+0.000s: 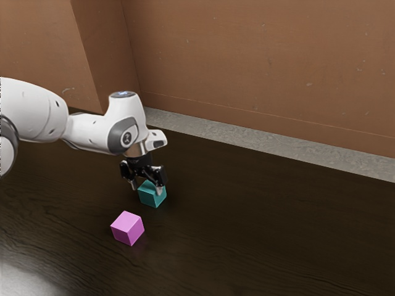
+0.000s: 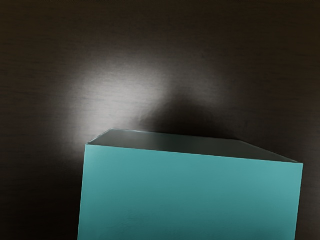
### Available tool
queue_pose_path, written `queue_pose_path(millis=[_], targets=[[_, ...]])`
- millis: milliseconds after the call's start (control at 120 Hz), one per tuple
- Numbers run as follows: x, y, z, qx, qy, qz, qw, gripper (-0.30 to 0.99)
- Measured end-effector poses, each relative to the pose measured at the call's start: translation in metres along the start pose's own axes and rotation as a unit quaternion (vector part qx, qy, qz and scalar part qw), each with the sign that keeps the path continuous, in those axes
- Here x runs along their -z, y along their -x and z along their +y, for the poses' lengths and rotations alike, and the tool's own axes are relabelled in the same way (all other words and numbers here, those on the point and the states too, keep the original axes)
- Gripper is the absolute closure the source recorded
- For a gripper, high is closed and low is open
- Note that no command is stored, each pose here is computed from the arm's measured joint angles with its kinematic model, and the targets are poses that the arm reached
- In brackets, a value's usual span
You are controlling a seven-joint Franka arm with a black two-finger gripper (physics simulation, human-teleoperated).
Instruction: Pick up the blue block with one arm, and put the blue block on the pink block with one arm
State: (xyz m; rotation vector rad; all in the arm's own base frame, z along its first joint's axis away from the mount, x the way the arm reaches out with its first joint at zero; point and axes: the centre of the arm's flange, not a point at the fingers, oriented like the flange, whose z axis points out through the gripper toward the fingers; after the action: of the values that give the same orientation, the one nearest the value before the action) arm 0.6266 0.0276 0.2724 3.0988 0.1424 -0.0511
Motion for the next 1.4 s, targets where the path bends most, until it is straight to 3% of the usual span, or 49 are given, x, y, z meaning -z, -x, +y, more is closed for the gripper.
queue_pose_path(millis=[358, 792, 933, 1133, 1267, 1400], targets=[[-0.005, -0.010, 0.001, -0.020, 0.000, 0.013, 1.000, 0.05], [-0.003, -0.011, 0.001, -0.038, -0.002, 0.018, 0.999, 0.33], [0.028, -0.009, 0.003, -0.042, -0.005, 0.035, 0.998, 0.39], [0.109, 0.038, 0.024, -0.055, -0.002, 0.061, 0.997, 0.44], [0.106, 0.080, 0.022, -0.050, -0.003, 0.034, 0.998, 0.49], [0.093, 0.092, 0.019, -0.045, -0.004, 0.016, 0.999, 0.49]])
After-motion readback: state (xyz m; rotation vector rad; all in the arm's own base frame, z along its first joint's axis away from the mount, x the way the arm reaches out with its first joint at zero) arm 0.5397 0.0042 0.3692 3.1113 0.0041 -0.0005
